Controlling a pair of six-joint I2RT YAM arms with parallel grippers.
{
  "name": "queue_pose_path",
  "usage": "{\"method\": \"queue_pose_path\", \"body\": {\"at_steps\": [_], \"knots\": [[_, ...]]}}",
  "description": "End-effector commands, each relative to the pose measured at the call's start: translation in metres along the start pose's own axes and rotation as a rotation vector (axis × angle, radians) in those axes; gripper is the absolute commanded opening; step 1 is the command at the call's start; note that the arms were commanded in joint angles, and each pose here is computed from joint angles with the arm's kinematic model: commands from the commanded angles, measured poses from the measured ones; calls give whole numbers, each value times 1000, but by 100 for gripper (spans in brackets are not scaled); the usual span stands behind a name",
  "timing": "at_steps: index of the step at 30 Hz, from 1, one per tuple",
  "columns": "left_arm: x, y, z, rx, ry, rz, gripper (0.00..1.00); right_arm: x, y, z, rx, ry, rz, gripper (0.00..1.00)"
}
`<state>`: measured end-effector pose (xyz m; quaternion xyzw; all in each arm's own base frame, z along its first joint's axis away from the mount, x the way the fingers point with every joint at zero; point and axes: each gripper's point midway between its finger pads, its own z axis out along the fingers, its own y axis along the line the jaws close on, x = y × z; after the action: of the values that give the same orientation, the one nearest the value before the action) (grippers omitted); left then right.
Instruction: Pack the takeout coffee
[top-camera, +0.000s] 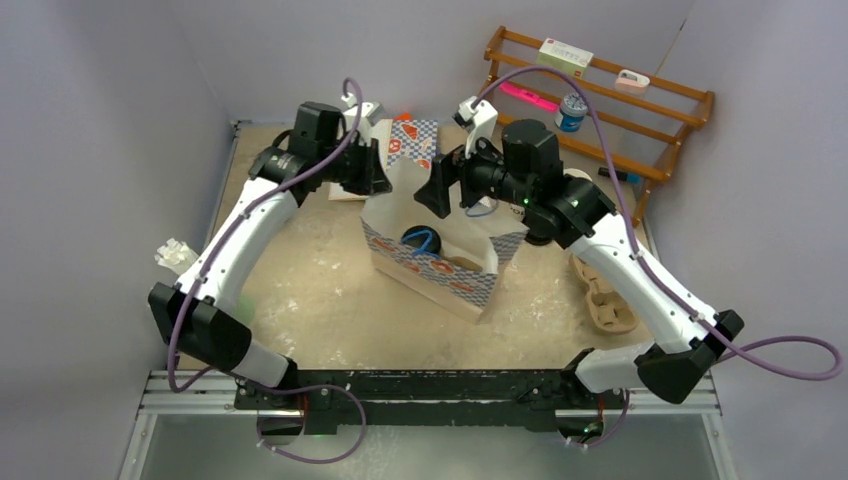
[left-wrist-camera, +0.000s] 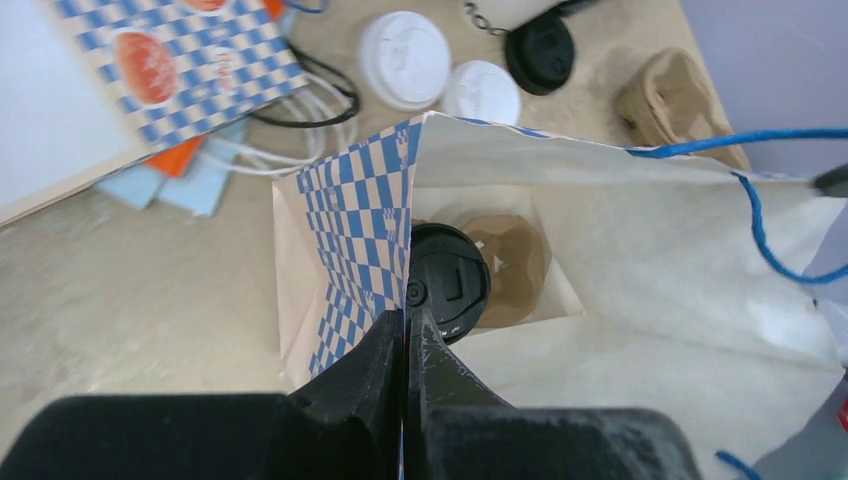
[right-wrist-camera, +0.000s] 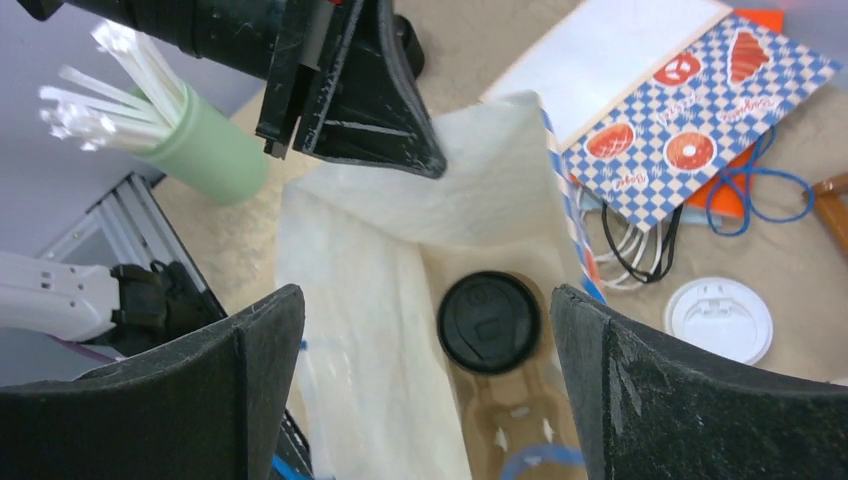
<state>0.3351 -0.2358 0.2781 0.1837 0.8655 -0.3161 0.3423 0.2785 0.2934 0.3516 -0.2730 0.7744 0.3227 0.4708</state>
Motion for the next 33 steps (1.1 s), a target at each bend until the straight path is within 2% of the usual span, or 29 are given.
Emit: {"method": "queue_pose_path", "body": {"at_steps": [1,3,7,12,16,18,20,22,25,26,28,31,33], "knots": [[-7,43,-53,-213,-80,-51,0,-37,9,-12,-6,-94,9,94],[-8,68,-69,-295,-96,-81,0,-40,0,-11,51,-104,41,93],[-15,114,-95,-447,-139,-121,0,-57,-38,-13,288,-130,110,93],[-29,166,-109,-569,-191,-156,0,-60,-80,-25,564,-122,183,89],[-41,186,-116,-630,-239,-182,0,-50,-117,-49,790,-91,241,79],[-46,187,-116,-631,-262,-195,0,-40,-143,-59,881,-65,335,76],[-48,186,-114,-616,-273,-208,7,-26,-172,-66,943,-42,446,75],[-49,182,-114,-600,-288,-218,19,-8,-191,-70,980,-19,550,72],[-53,178,-123,-615,-315,-231,41,16,-218,-78,1073,12,671,65],[-55,176,-129,-629,-329,-239,53,23,-228,-82,1108,19,703,63],[-63,170,-142,-649,-371,-246,66,35,-244,-86,1151,28,768,61],[-75,159,-166,-680,-447,-260,77,49,-265,-88,1181,39,853,57],[-79,149,-178,-679,-490,-273,80,55,-275,-83,1184,48,885,57]]}}
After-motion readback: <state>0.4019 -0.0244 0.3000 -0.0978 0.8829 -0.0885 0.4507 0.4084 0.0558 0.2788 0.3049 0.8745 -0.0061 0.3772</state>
